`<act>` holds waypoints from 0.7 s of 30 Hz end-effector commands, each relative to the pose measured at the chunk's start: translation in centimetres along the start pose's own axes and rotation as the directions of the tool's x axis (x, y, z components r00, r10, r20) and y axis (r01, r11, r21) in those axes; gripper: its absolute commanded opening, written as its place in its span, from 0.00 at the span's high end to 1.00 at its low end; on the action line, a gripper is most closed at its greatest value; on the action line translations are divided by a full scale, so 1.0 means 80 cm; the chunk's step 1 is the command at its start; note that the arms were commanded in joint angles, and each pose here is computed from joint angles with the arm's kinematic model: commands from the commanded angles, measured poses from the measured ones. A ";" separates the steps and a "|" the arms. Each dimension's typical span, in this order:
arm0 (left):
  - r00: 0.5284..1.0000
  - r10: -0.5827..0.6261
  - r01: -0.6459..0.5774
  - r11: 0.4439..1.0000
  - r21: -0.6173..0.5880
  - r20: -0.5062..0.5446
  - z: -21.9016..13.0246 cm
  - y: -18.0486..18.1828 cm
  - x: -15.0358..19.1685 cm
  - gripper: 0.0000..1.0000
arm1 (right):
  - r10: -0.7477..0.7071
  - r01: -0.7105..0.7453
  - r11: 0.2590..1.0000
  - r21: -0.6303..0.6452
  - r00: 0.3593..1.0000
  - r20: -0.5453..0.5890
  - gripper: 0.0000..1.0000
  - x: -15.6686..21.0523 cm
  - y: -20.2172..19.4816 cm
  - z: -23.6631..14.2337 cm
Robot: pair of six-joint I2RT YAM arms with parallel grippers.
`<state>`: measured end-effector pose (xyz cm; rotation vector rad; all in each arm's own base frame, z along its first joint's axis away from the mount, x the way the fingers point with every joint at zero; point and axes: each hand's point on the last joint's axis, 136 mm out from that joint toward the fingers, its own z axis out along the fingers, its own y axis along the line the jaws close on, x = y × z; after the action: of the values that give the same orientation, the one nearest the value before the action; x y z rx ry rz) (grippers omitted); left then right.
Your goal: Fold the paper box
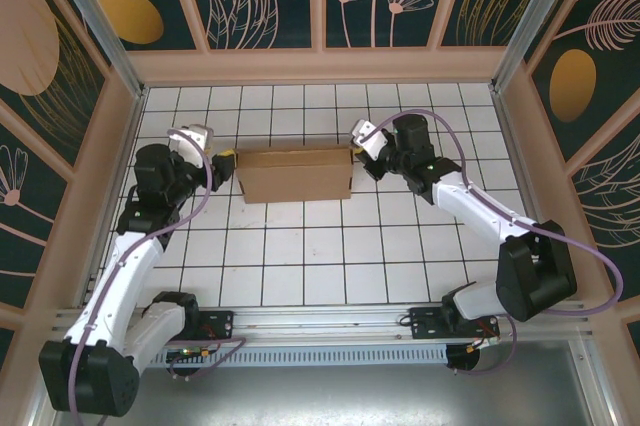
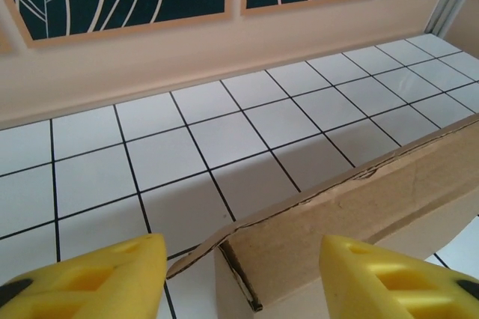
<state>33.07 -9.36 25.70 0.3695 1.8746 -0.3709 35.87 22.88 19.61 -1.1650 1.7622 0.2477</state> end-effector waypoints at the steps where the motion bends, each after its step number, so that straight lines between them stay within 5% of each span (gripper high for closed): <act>1: 0.997 0.014 -0.014 1.000 -0.007 0.069 0.010 0.005 -0.048 0.35 | 0.005 -0.005 1.000 -0.008 1.000 -0.026 0.96 0.015 -0.001 0.007; 6: 0.981 0.171 -0.170 0.985 -0.021 0.094 0.012 0.005 -0.069 0.31 | 0.039 -0.039 0.999 -0.004 0.999 -0.012 0.95 0.014 -0.007 0.009; 13: 0.813 0.580 -0.577 0.815 0.057 -0.048 0.022 0.003 -0.025 0.32 | 0.059 -0.059 0.998 -0.007 0.998 -0.005 0.91 0.014 -0.011 0.011; 15: 0.796 0.594 -0.599 0.800 -0.016 -0.118 0.034 0.029 -0.012 0.34 | 0.058 -0.058 0.998 -0.011 0.998 0.000 0.91 0.014 -0.009 0.012; 21: 0.843 0.525 -0.538 0.832 -0.134 -0.122 0.051 0.056 -0.026 0.42 | 0.049 -0.049 0.999 -0.021 0.999 -0.012 0.90 0.010 -0.009 0.014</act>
<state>38.09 -8.21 25.17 0.8192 1.8092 0.0856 36.92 22.50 18.88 -1.1314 1.7841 0.2725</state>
